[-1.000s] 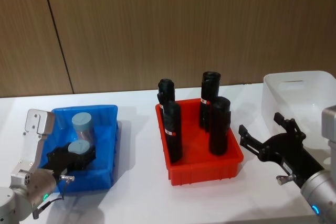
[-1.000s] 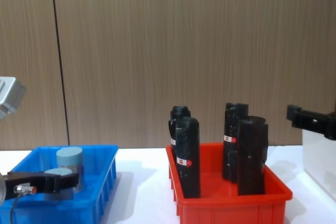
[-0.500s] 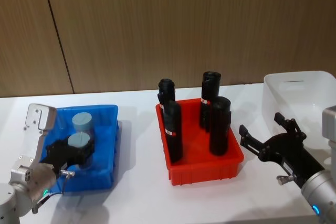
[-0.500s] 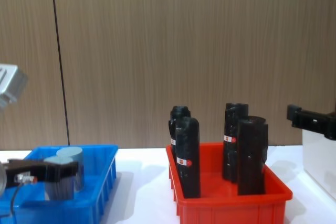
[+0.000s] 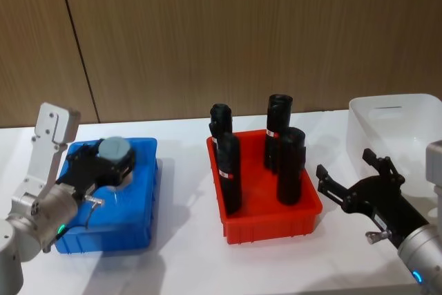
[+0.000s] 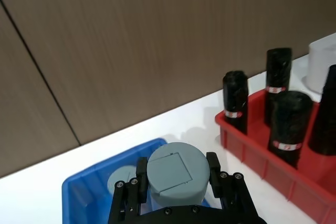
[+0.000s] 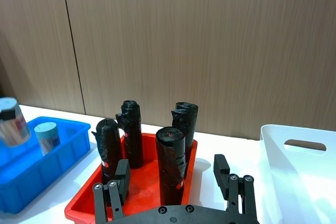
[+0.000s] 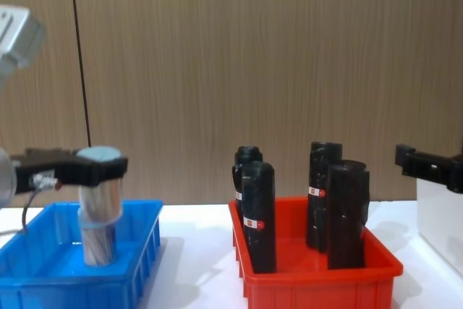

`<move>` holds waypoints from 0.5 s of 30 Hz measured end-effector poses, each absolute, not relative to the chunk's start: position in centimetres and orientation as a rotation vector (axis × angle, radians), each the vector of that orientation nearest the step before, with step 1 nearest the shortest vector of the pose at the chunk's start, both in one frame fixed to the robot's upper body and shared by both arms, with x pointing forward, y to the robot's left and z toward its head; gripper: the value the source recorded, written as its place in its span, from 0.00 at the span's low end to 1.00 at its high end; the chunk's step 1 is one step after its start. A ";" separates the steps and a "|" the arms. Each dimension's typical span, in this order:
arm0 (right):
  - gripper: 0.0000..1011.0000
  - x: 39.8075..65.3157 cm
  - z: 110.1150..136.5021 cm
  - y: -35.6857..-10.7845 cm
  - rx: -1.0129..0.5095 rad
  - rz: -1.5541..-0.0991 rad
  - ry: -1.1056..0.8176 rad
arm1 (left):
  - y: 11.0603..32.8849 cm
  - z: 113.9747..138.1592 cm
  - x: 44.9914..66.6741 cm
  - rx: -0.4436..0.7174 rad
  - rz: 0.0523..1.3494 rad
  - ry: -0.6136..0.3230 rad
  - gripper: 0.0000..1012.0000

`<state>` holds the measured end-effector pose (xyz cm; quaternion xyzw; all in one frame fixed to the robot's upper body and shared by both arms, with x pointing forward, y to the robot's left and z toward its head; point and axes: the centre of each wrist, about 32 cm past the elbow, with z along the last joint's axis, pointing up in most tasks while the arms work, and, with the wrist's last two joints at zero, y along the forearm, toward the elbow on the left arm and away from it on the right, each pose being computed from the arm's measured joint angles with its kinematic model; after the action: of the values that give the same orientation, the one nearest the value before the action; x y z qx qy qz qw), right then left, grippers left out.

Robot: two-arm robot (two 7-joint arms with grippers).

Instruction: Pick the cotton swabs from the blue box and place them into the white box.

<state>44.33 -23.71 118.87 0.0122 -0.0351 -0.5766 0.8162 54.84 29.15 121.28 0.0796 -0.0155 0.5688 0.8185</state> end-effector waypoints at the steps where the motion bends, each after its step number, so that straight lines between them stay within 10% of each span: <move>1: 0.99 44.3 118.9 -23.7 0.026 -1.229 -0.075 | 29.1 121.5 54.8 0.167 1.203 -0.038 0.66; 15: 0.99 44.3 118.9 -23.7 0.026 -1.230 -0.075 | 28.2 125.3 54.5 0.135 1.006 -0.086 0.66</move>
<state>44.33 -23.71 118.87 0.0122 -0.0351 -0.5766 0.8162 54.52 28.18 125.31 0.0644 -0.0412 0.4816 0.8730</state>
